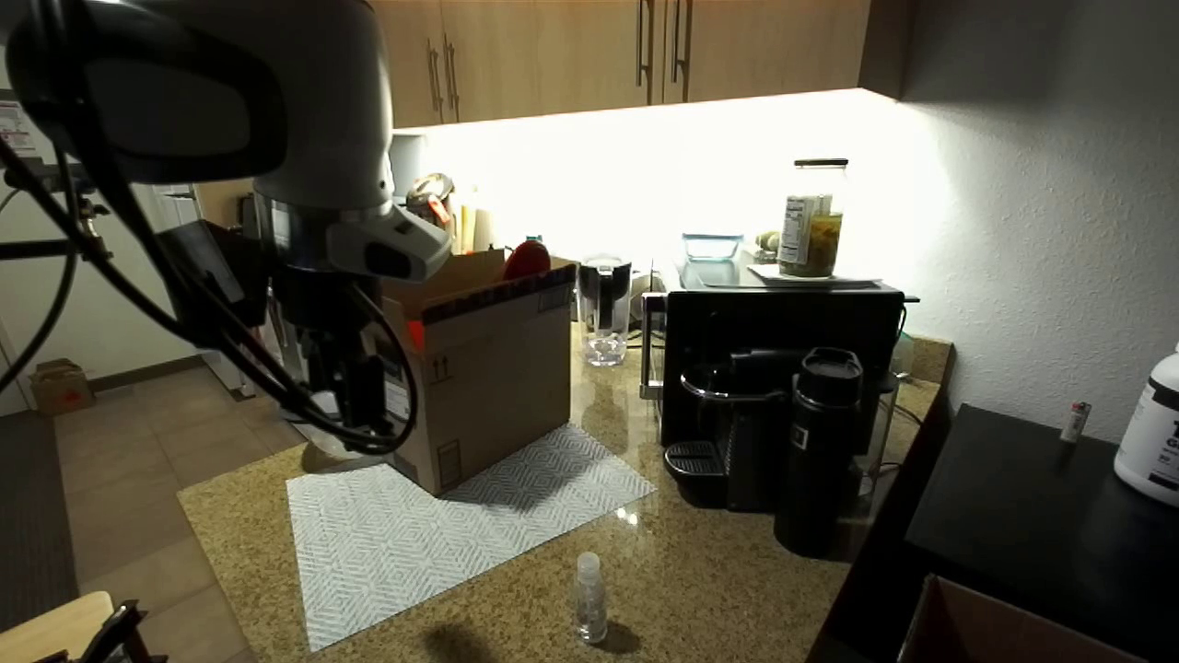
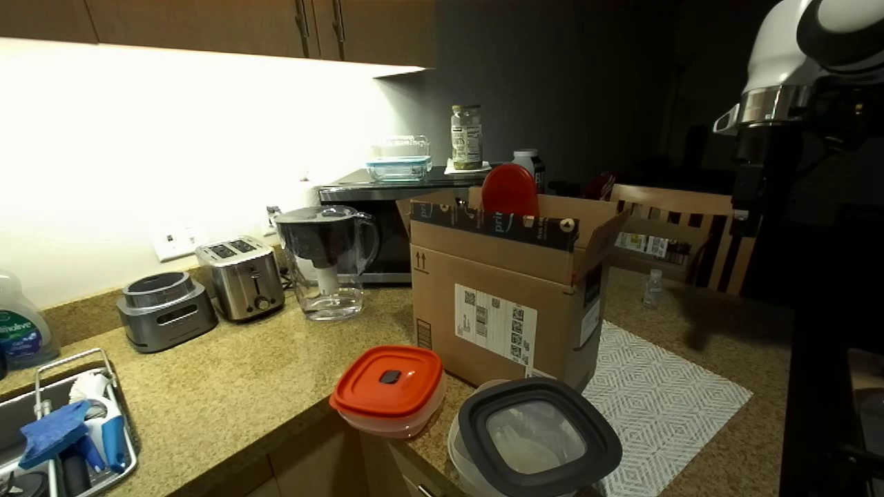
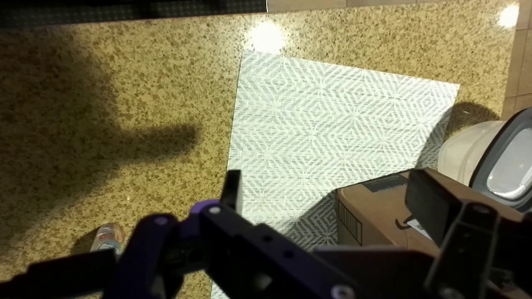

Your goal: Put the clear bottle in the brown box.

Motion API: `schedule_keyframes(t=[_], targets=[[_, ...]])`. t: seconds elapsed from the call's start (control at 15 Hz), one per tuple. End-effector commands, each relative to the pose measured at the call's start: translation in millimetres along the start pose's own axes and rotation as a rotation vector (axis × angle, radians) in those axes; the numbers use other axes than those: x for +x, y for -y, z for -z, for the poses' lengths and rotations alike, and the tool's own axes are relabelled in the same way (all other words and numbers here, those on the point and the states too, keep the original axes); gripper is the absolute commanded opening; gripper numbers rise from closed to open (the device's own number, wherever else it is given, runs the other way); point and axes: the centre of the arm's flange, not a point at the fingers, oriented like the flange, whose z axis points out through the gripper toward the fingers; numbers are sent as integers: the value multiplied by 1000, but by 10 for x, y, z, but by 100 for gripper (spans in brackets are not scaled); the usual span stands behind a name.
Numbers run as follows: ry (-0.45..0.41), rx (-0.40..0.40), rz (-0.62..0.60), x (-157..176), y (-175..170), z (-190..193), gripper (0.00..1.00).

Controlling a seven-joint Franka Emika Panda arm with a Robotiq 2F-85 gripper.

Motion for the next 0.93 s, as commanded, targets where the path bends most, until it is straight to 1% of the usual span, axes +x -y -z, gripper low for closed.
schedule_keyframes(t=[0.0,0.13,0.4,0.6,0.87], targets=[[3,-7,-11,48,-20,-33,100],[-10,-27,-14,165,-60,-67,100],[-90,-99,-10,517,-160,-153,100],[-116,-146,-32,809,-273,-232,100],[-129,-194,-75,1214,-508,-356,100]])
